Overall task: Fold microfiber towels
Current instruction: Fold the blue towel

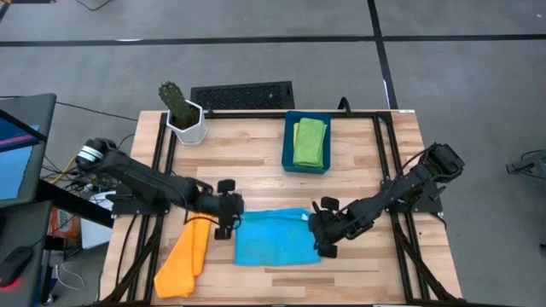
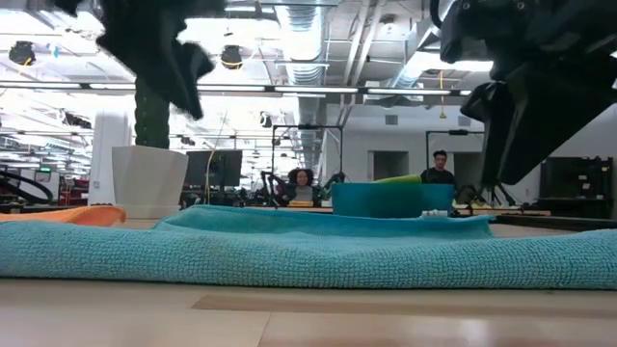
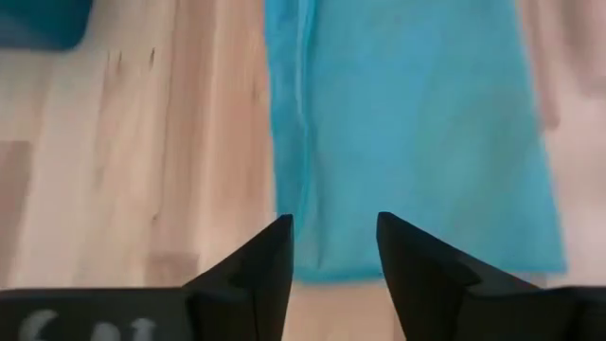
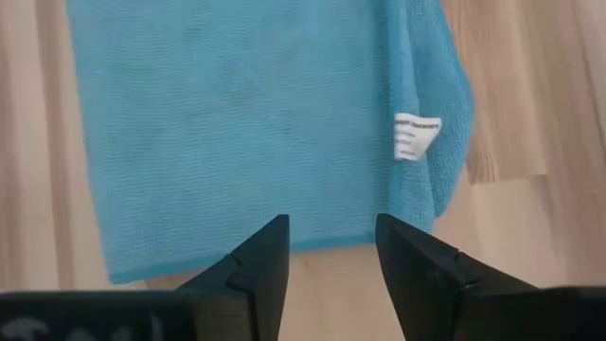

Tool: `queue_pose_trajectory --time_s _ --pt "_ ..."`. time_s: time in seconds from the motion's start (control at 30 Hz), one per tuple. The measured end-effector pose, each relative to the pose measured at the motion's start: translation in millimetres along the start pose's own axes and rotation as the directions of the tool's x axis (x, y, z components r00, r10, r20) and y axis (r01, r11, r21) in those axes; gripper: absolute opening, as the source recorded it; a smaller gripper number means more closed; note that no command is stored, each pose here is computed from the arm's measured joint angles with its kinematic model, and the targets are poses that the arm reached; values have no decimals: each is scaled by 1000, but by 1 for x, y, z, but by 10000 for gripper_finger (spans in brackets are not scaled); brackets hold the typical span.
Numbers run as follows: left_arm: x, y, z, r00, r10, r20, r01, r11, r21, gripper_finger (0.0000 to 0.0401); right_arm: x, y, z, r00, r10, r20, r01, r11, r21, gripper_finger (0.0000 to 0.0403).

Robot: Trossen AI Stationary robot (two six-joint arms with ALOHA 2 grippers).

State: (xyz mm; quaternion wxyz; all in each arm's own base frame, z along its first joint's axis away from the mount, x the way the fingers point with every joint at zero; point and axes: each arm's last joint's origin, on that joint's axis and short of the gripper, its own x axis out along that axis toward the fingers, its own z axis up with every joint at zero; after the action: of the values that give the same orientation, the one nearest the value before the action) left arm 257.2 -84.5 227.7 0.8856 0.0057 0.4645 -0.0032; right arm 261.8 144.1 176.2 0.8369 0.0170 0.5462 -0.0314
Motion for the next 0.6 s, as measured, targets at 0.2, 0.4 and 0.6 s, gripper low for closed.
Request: queue_pose_trajectory --time_s 0.2,0.4,0.6 --pt "26 3 -11 993 -105 58 106 994 -17 158 -1 3 -1 1000 16 4 -16 999 36 180" --pt "56 2 -19 997 -74 -37 76 995 59 159 -1 4 -1 1000 30 -6 -30 999 42 179" --pt "69 9 -21 997 -26 -72 30 998 58 159 -1 4 -1 999 32 -6 -31 997 65 176"
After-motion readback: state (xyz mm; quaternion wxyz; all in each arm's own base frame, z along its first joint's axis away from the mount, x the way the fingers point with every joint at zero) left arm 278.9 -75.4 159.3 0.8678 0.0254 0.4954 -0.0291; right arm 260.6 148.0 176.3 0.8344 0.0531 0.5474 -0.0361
